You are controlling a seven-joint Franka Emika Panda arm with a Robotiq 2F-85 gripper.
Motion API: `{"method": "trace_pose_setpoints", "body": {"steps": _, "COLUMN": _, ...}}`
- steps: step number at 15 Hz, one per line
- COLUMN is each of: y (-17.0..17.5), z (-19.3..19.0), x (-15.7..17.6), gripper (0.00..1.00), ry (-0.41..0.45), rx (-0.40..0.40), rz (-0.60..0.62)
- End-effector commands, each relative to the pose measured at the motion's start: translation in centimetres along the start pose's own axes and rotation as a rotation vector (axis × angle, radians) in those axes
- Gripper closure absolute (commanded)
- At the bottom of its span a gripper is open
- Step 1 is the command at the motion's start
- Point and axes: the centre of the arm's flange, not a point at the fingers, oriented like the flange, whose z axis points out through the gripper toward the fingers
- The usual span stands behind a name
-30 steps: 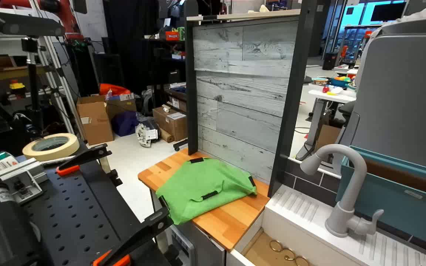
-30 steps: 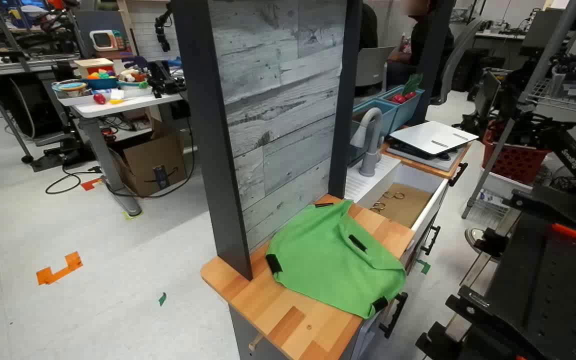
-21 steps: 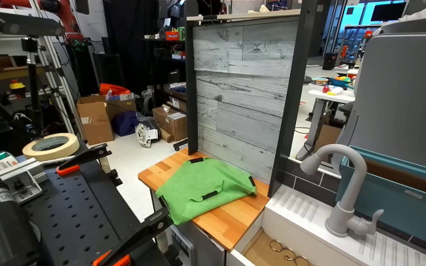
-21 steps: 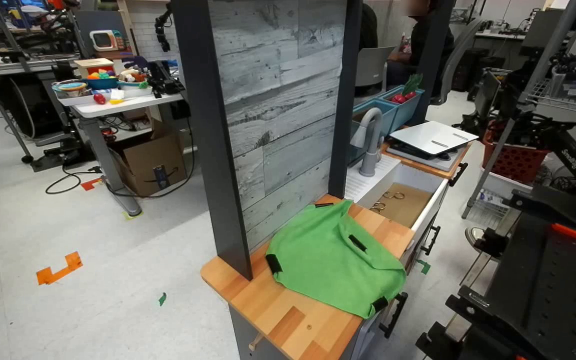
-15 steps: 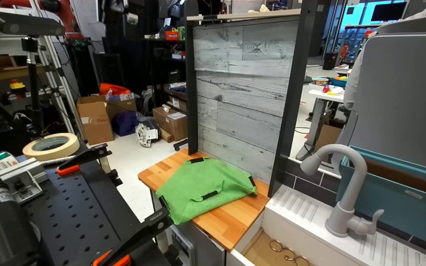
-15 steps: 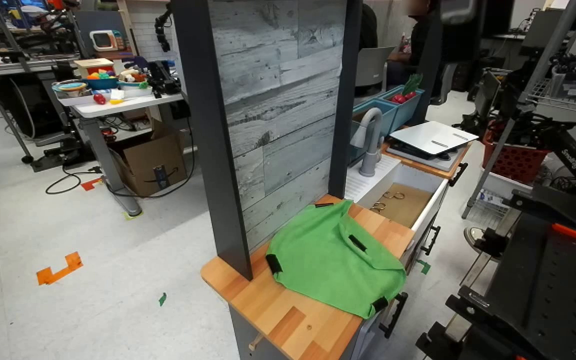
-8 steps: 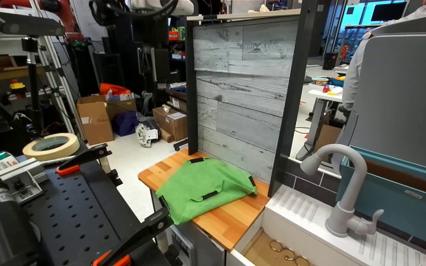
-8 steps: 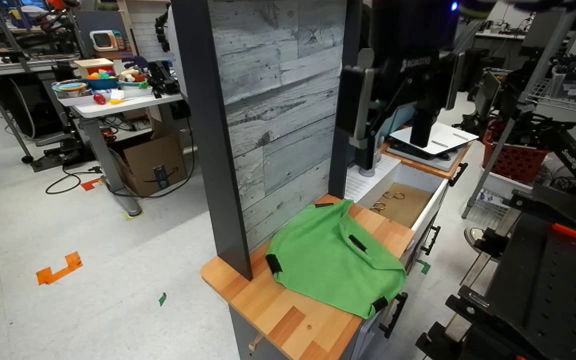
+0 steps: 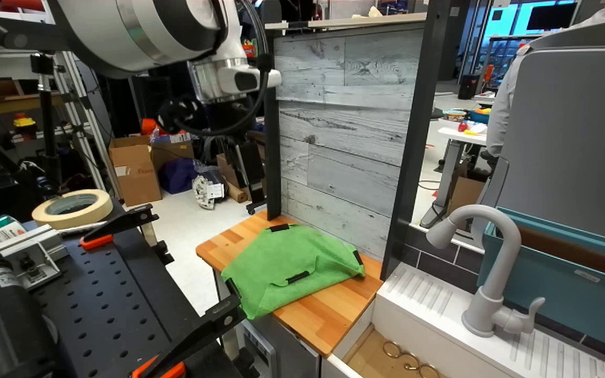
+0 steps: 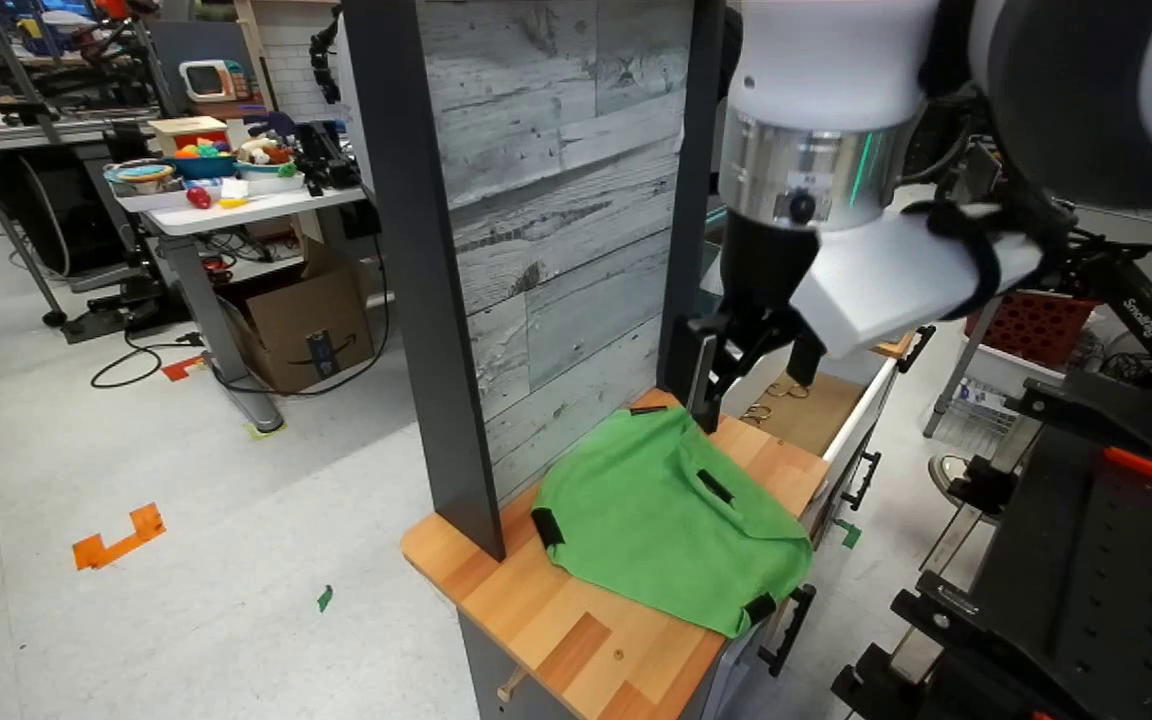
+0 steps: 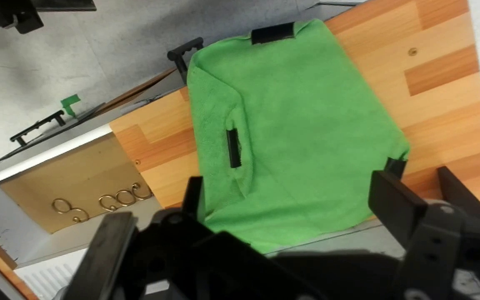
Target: Fold the green towel
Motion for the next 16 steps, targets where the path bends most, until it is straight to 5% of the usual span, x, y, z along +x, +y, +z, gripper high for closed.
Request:
{"method": "trace_pose_setpoints", "body": {"steps": 1, "y": -2.6, "z": 4.6, "x": 0.0, "gripper": 0.0, "ry": 0.056, "rx": -0.064, "rz": -0.034}}
{"method": "trace_pose_setpoints", "body": {"steps": 5, "y": -5.3, "z": 7.9, "x": 0.1, "gripper": 0.0, "ry": 0.057, "rx": -0.045, "rz": -0.068}}
{"method": "trace_pose_setpoints", "body": {"steps": 16, "y": -4.4, "z": 7.6, "x": -0.6, "gripper": 0.0, "ry": 0.06, "rx": -0.083, "rz": -0.012}}
